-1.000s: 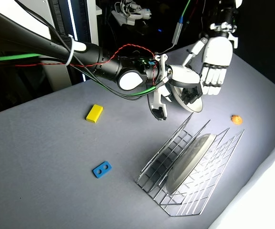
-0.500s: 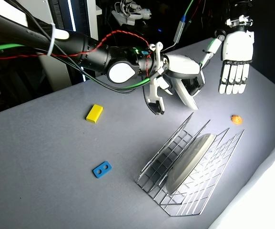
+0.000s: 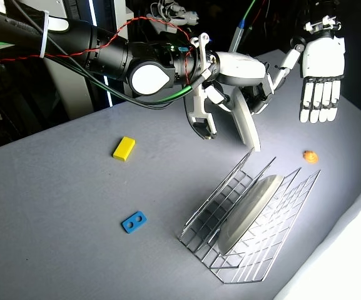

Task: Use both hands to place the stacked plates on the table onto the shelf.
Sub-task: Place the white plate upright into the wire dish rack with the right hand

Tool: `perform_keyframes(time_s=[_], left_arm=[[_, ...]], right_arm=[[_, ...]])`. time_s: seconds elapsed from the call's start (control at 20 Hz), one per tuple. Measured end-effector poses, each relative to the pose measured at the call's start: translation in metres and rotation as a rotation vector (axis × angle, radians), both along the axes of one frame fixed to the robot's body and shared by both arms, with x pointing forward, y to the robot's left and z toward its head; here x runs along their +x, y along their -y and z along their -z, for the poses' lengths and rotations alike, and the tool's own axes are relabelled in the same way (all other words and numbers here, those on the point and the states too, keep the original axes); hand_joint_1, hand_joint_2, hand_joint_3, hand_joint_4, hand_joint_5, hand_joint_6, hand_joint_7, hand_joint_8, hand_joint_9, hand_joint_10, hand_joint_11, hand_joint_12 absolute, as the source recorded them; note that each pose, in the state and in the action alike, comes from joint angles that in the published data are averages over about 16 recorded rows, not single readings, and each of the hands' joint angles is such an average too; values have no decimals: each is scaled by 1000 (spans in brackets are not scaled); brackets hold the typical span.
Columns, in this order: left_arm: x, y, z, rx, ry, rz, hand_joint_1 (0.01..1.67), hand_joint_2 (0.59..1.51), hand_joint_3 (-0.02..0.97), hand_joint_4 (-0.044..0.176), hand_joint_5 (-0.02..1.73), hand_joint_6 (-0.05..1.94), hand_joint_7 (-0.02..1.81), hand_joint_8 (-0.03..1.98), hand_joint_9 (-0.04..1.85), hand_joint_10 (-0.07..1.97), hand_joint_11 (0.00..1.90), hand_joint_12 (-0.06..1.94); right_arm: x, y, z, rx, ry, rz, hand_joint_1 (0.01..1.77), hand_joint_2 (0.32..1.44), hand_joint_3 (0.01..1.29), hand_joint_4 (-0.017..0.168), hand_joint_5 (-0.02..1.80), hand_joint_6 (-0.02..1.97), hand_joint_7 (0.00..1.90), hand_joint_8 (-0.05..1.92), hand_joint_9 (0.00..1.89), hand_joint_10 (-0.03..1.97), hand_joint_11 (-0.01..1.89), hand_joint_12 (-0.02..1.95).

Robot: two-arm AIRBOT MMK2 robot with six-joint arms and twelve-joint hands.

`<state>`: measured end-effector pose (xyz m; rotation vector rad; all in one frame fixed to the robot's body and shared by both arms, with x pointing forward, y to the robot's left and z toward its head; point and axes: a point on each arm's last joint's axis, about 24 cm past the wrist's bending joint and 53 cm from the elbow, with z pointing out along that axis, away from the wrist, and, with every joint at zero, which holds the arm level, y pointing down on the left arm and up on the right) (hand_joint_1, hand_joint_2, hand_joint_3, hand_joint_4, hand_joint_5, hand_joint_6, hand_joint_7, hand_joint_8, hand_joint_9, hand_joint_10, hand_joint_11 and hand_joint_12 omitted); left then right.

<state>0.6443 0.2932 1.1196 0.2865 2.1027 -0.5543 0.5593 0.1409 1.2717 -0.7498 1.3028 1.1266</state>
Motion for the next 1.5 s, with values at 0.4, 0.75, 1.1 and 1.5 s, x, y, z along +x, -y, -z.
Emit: perform_keyframes(time_s=[0.4, 0.75, 1.1, 1.5], left_arm=[[4, -10, -1, 38, 15, -1, 16, 1208, 10, 7, 145, 5, 144, 8, 98, 17, 17, 193], [8, -21, 2, 88, 22, -13, 15, 1207, 10, 7, 146, 5, 145, 9, 100, 18, 17, 198], [10, -28, 4, 119, 22, -29, 15, 1207, 10, 7, 148, 5, 148, 9, 102, 18, 16, 210], [1, -13, 3, 94, 20, 45, 15, 1207, 9, 6, 143, 5, 141, 9, 100, 18, 15, 212]], right_arm=[[10, 23, -38, 58, -54, 29, 1205, 1013, 11, 1, 933, 956, 1087, 813, 1136, 540, 794, 1363], [29, 53, -73, 151, -219, 62, 1205, 1013, 11, -1, 931, 955, 1091, 818, 1144, 540, 795, 1357], [49, 80, -89, 226, -389, 106, 1208, 1013, 11, -4, 929, 952, 1089, 849, 1147, 563, 804, 1383], [67, 108, -88, 283, -504, 161, 1211, 1013, 10, -7, 926, 945, 1097, 882, 1146, 624, 826, 1398]])
